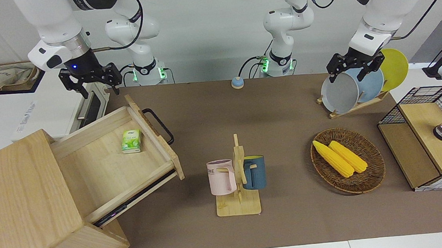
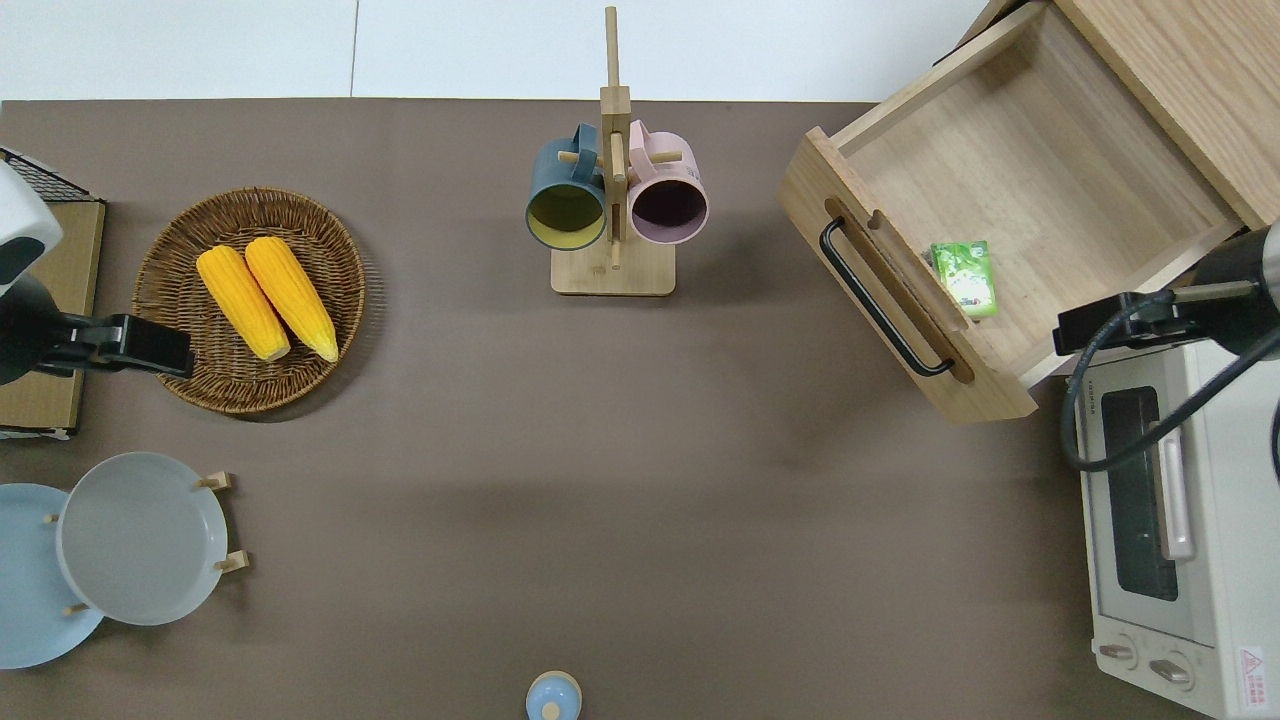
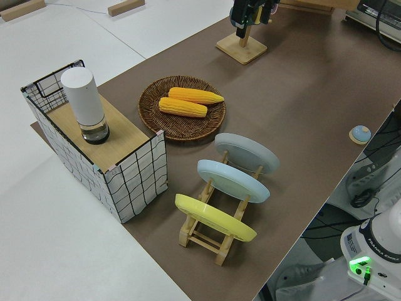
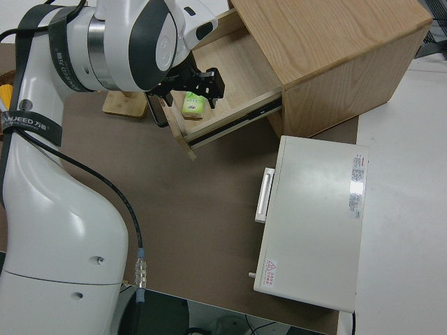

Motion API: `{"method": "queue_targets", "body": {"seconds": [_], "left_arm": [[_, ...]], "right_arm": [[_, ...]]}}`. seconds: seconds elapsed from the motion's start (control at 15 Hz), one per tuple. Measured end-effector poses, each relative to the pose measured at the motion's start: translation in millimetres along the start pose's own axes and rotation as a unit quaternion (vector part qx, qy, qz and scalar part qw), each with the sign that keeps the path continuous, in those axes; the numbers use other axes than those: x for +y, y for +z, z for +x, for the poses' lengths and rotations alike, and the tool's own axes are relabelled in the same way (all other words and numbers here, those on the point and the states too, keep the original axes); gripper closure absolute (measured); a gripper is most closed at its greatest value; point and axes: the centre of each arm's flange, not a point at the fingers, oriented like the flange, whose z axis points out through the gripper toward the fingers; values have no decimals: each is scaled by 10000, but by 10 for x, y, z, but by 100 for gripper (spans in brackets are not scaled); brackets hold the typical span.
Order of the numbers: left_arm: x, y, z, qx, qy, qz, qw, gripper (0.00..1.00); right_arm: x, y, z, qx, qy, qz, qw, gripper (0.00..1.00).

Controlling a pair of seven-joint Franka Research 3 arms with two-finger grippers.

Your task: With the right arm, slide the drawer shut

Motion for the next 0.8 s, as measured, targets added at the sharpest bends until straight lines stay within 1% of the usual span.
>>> {"method": "queue_targets", "body": {"seconds": [0.07,0.8], "left_arm": [[0,0,0,0,0,0,10000,0],[0,0,0,0,0,0,10000,0]], "right_arm": [[-42,0,0,0,-34,0,10000,1],[-37,0,0,0,-29,-3,10000,1]]}}
